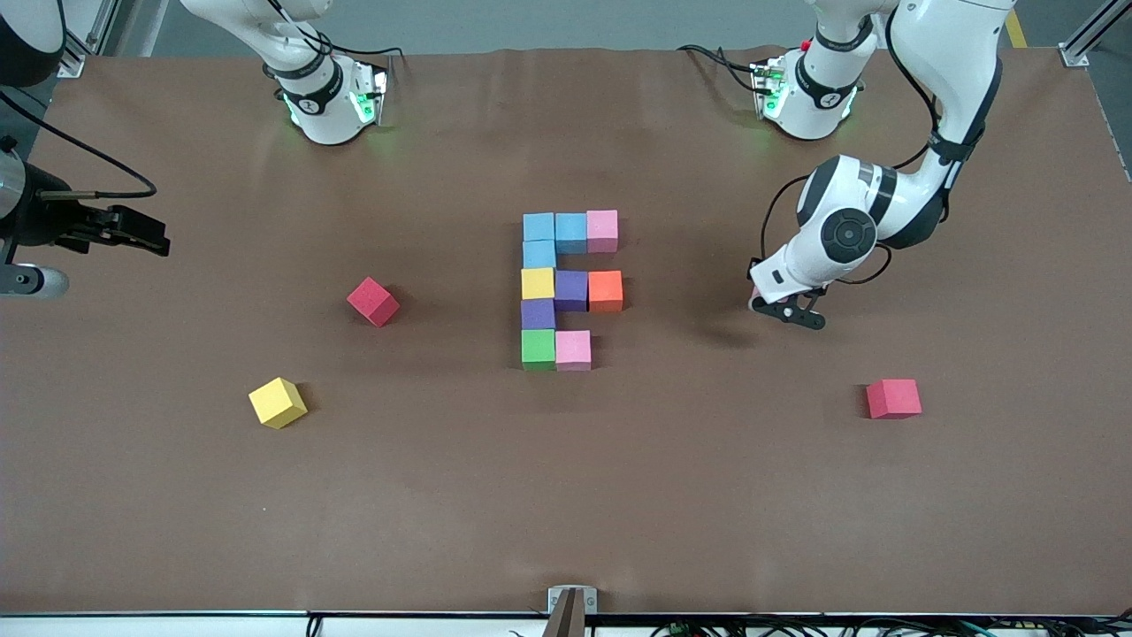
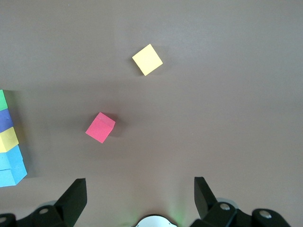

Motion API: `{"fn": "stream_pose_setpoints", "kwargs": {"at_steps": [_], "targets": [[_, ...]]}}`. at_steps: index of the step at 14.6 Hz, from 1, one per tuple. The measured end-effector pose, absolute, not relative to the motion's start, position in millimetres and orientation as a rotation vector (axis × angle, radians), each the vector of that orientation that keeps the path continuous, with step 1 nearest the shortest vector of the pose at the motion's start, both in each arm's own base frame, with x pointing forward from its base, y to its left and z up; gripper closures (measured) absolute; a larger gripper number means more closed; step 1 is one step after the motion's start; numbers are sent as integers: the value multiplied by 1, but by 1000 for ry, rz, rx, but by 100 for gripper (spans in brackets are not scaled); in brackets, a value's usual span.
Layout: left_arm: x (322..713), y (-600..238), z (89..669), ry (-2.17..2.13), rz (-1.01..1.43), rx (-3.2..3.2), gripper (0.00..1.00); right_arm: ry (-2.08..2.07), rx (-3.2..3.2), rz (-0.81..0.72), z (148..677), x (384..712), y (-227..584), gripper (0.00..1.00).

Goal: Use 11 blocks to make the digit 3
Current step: 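Grasp the second pink cube with the left gripper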

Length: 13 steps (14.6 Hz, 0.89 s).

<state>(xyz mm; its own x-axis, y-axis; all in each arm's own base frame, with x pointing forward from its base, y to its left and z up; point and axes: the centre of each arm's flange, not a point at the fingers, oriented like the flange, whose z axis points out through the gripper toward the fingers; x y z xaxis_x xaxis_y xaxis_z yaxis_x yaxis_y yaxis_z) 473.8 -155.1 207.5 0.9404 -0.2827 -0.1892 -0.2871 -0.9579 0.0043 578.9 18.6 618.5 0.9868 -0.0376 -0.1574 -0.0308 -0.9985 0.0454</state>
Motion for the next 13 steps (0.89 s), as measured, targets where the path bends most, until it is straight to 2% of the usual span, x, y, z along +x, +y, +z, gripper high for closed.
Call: {"fn": "stream_pose_setpoints", "kwargs": {"at_steps": [2,6,8,13], "targets": [[492,-162,224,270,238,-3094,46,-51,3089,-246,619,579,19,0],[534,-201,264,-93,192,-3107,46,-59,3101,-333,618,571,17,0],[553,-229,275,-333,182,-3114,46,-74,3107,-326,625,567,10,0],[589,-288,260,-925,211,-3041,47,-81,3118,-259,646,556,6,0]]}}
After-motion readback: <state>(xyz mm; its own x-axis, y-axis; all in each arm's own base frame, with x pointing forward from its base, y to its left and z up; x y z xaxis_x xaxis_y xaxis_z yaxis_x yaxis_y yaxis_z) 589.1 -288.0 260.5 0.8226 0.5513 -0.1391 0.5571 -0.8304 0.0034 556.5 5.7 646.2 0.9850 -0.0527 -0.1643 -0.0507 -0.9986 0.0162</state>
